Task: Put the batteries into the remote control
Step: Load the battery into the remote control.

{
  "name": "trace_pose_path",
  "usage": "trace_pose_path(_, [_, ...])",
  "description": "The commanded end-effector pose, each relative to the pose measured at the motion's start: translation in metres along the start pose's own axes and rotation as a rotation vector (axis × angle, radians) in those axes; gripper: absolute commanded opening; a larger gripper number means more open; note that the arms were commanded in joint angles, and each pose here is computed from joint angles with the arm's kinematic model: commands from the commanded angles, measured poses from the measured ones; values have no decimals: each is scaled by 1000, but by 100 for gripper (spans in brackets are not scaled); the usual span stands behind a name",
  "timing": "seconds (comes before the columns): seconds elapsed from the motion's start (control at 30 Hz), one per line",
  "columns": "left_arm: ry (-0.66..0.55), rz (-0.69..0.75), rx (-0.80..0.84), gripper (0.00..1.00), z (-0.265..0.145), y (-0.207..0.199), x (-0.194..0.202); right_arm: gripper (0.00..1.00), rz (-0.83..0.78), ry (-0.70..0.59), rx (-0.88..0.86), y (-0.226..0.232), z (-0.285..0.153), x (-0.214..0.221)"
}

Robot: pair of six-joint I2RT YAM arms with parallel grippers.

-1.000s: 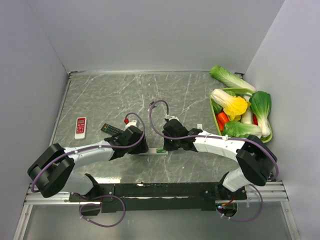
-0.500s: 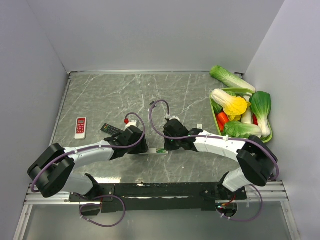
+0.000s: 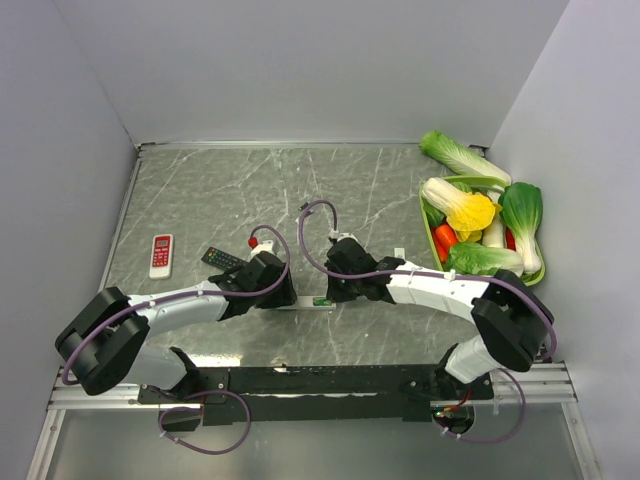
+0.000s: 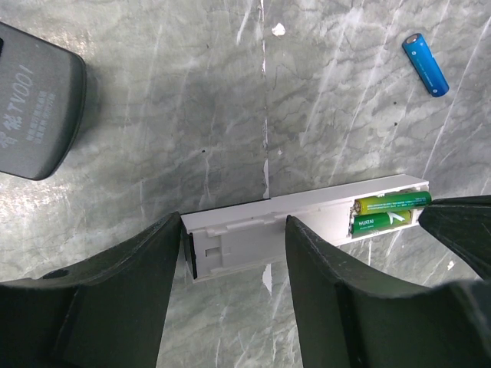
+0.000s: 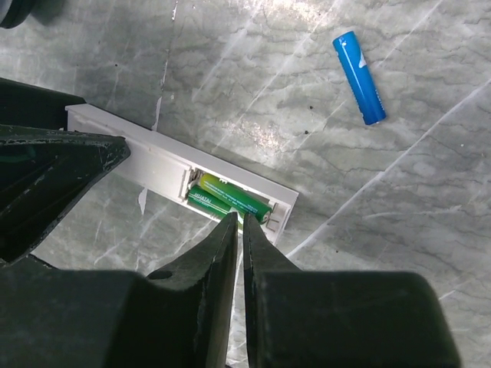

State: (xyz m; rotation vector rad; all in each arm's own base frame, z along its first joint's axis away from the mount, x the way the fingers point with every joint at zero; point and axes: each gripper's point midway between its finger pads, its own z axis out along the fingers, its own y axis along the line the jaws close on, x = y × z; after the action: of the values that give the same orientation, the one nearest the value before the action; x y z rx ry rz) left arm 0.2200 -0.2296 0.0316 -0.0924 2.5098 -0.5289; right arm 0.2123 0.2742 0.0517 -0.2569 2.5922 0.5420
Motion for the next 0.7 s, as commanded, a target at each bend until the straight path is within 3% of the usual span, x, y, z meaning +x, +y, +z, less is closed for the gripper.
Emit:
trace_pose_path(0.0, [14,-19,26,61,-1,-4,3,14,22,-6,-12,3,7,-2])
trace_pose_path(0.37, [9,-18,16,61,-2,-1,3,20,-10,-102,24,0,-19,-27])
trace_pose_path(0.67, [11,-20,18,61,-2,-1,3,22,1,-72,52,-8,-11,-17])
